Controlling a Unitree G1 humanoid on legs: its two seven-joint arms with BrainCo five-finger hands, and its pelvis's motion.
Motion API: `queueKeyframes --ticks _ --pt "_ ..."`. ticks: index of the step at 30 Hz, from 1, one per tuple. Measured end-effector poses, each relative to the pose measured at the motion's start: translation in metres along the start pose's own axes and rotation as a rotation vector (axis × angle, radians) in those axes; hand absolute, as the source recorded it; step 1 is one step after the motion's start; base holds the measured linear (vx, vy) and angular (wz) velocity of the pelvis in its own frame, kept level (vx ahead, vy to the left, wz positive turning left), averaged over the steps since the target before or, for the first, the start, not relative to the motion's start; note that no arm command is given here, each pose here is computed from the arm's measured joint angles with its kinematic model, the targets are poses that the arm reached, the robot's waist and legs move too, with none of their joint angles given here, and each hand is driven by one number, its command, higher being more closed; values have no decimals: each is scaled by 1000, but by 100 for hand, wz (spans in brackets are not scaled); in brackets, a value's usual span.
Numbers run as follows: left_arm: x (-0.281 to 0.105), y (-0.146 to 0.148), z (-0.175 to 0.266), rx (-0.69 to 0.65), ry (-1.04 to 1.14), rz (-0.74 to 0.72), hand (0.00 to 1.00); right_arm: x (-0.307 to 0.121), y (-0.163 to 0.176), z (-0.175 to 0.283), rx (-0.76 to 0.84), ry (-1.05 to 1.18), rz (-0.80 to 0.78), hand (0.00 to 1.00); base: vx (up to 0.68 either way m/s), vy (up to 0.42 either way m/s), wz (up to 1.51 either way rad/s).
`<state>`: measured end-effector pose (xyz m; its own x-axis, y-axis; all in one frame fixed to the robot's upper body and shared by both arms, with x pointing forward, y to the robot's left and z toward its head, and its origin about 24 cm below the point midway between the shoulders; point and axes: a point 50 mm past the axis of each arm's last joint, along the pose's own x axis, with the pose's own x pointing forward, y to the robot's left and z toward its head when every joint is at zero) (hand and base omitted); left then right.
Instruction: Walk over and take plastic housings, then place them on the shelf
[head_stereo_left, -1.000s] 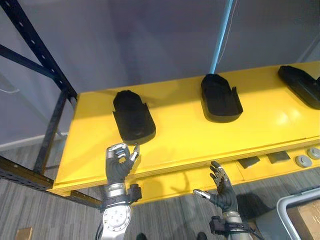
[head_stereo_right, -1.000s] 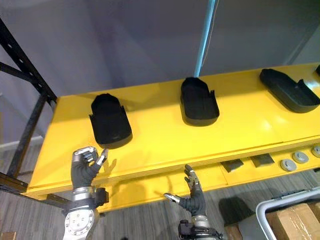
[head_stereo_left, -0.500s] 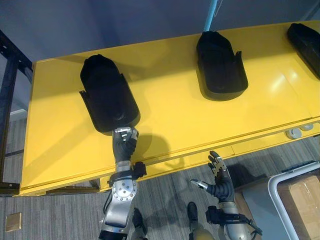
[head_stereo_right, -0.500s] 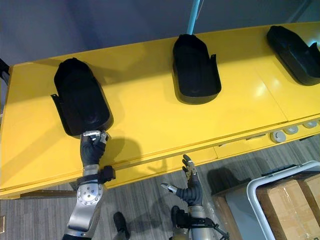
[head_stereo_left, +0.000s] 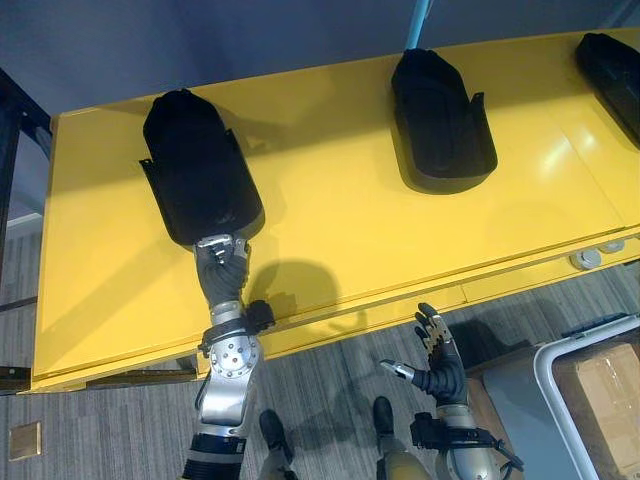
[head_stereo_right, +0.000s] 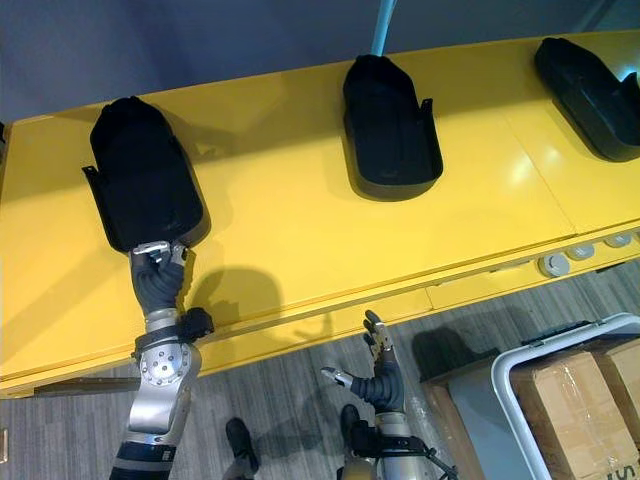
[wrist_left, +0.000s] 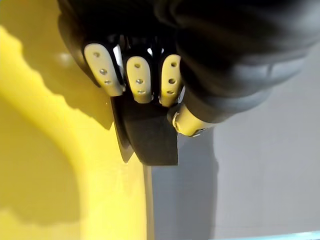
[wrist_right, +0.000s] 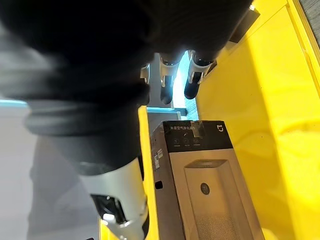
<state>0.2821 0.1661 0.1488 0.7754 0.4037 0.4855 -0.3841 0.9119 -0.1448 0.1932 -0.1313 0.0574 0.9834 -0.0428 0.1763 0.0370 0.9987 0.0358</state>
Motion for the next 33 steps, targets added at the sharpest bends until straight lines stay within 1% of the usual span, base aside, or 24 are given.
queueKeyframes --ticks 3,4,9,12,14,18,21,23,25,27,29,33 --pt "-1 3 -1 2 6 15 100 0 0 0 1 0 1 0 17 38 2" --pt "-2 5 -2 7 11 21 0 0 0 0 1 1 0 0 0 0 0" --pt "-18 19 -6 6 62 44 0 -1 -1 -3 -3 14 -3 0 5 25 7" --pt "-46 24 -6 0 114 10 0 1 -5 -2 -15 8 -18 0 9 42 0" --pt "-63 23 5 -26 104 -40 0 8 -12 2 -40 -23 -35 0 20 40 -17" --pt "-72 24 17 -59 51 -62 0 13 -25 6 -79 -50 -73 0 41 21 -42" --pt "-74 24 17 -74 52 -43 0 22 -36 16 -156 -98 -47 0 52 20 -141" --pt "-74 23 17 -81 52 -41 0 23 -47 18 -190 -102 -68 0 -88 300 -151" --pt "-74 20 18 -94 51 -49 0 16 -54 18 -195 -93 -99 0 -158 294 -154" --pt "-74 15 18 -103 47 -79 0 -12 -58 14 -183 -29 -132 0 -285 414 -149" --pt "-74 12 21 -99 28 -93 0 -24 -57 22 -191 -30 -119 0 -274 378 -203" --pt "-63 9 24 -102 -8 -85 0 -17 -66 28 -203 -73 -185 0 -379 274 -273"
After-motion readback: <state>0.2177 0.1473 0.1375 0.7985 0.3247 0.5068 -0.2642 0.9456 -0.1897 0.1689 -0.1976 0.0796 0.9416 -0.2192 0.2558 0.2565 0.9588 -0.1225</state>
